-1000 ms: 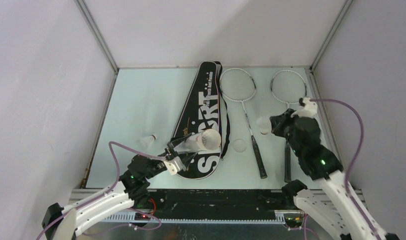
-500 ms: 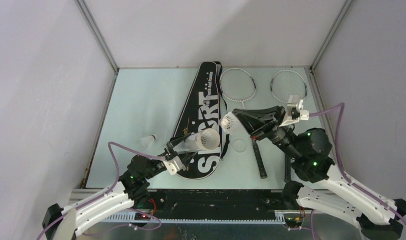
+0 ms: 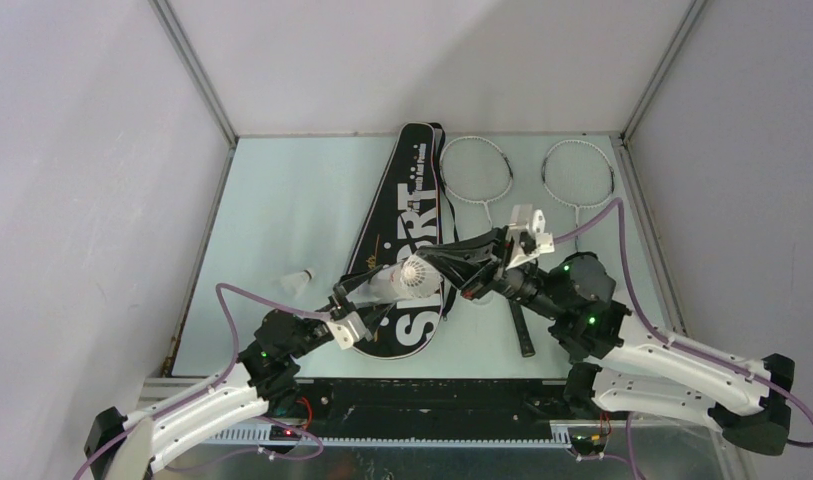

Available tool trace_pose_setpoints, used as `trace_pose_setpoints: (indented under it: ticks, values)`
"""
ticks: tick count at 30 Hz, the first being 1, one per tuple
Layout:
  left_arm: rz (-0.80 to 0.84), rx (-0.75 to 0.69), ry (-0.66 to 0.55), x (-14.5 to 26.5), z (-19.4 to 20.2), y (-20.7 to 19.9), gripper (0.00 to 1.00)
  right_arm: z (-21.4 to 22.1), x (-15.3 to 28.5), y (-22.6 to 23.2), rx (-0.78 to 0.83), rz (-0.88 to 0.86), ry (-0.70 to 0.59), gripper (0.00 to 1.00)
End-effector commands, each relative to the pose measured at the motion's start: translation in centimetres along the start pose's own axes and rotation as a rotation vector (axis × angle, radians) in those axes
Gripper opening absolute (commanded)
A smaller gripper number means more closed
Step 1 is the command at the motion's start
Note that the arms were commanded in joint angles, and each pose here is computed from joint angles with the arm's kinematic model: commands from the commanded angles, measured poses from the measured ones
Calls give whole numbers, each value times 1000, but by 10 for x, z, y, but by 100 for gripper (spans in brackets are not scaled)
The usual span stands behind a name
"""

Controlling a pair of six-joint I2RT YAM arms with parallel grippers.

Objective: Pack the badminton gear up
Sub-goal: Place the shuttlecock at the shuttle tube.

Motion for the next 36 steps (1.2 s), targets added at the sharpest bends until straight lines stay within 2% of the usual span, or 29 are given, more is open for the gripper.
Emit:
trace_pose_setpoints:
  ticks: [1,10,15,19,23,31,33,36]
  values:
    - [-11,45,2,3,2,-3,51,-7,-8,6,45,4,-26,0]
    - [-20,47,-17,4,0,-3,51,6,-9,1,64,47,24,0]
    - [-19,50,-13,4,1,-3,51,11,-8,1,59,59,48,10]
    - [-20,48,-17,4,0,-2,51,9,-5,1,57,69,44,23]
    - [-18,50,-12,4,1,-3,51,5,-3,0,57,92,29,50]
    - [-13,47,-9,4,1,-3,51,-6,8,-1,57,141,7,91]
    - [-10,47,-6,4,1,-3,51,-10,13,-1,54,158,-4,98]
    - [-9,46,-5,4,1,-3,51,-14,21,-4,46,210,-11,99]
Point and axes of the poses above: each gripper's point midway between its finger pads, its own x axis back along the fingers, its own y axis along the line the jaws close on, z = x × y, the point moved 8 cm from there along x, back along the fingers, and after that the axes turned 12 degrees about -x, right-handed, at the moved point
